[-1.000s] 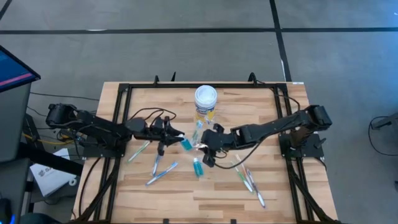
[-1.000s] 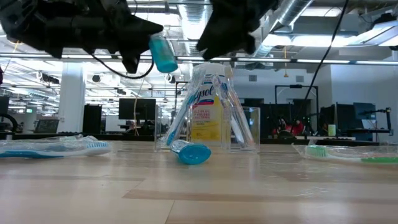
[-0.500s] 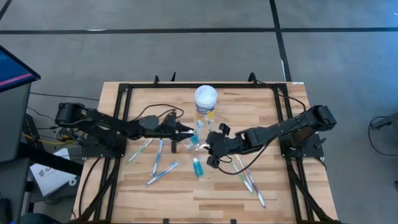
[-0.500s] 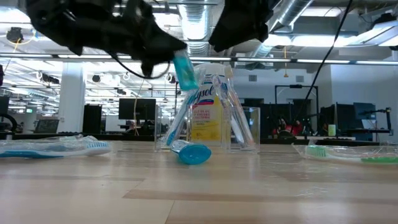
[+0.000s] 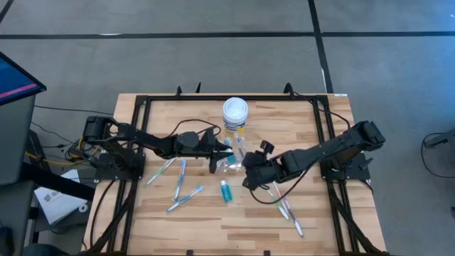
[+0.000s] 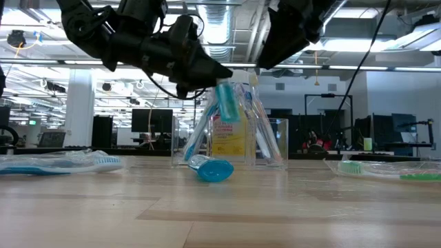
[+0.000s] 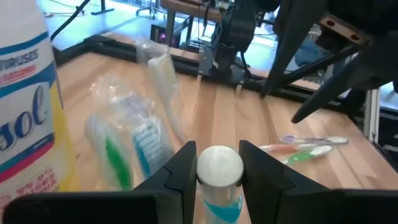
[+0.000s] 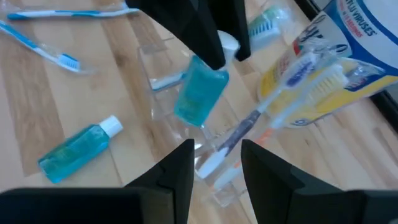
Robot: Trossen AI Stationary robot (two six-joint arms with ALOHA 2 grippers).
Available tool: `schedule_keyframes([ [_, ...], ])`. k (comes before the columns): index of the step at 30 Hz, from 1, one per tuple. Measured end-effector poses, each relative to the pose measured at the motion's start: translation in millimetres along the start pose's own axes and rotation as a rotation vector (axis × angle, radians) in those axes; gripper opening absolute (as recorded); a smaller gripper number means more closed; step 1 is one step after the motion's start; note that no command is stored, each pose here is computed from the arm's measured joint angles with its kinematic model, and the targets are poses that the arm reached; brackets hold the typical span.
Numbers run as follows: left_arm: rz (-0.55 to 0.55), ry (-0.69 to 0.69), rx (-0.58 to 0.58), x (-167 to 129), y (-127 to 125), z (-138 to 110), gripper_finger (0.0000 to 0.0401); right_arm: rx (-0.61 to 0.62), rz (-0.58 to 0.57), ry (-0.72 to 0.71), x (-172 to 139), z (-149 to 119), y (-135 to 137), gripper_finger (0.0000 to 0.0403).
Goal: Pick & Place toothbrushing station
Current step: Put the right blue mouthwash into the transparent organizer
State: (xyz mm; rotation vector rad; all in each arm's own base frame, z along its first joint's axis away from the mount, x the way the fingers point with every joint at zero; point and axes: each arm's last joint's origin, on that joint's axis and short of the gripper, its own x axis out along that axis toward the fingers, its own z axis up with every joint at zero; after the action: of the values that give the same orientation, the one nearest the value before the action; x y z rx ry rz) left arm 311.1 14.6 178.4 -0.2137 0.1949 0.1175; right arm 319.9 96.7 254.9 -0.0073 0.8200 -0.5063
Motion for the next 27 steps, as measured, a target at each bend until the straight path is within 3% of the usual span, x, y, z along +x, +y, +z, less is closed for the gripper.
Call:
schedule_keyframes([
  [7, 0.060, 0.051, 0.027, 2, 1, -3, 0.0086, 0.000, -0.007, -0.006, -2, -1, 2, 0.0123],
  [27, 0.059, 0.100, 0.114, 7, -10, -18, 0.0086, 0.009, -0.010, -0.009, 0, 0, 0, 0.0123],
])
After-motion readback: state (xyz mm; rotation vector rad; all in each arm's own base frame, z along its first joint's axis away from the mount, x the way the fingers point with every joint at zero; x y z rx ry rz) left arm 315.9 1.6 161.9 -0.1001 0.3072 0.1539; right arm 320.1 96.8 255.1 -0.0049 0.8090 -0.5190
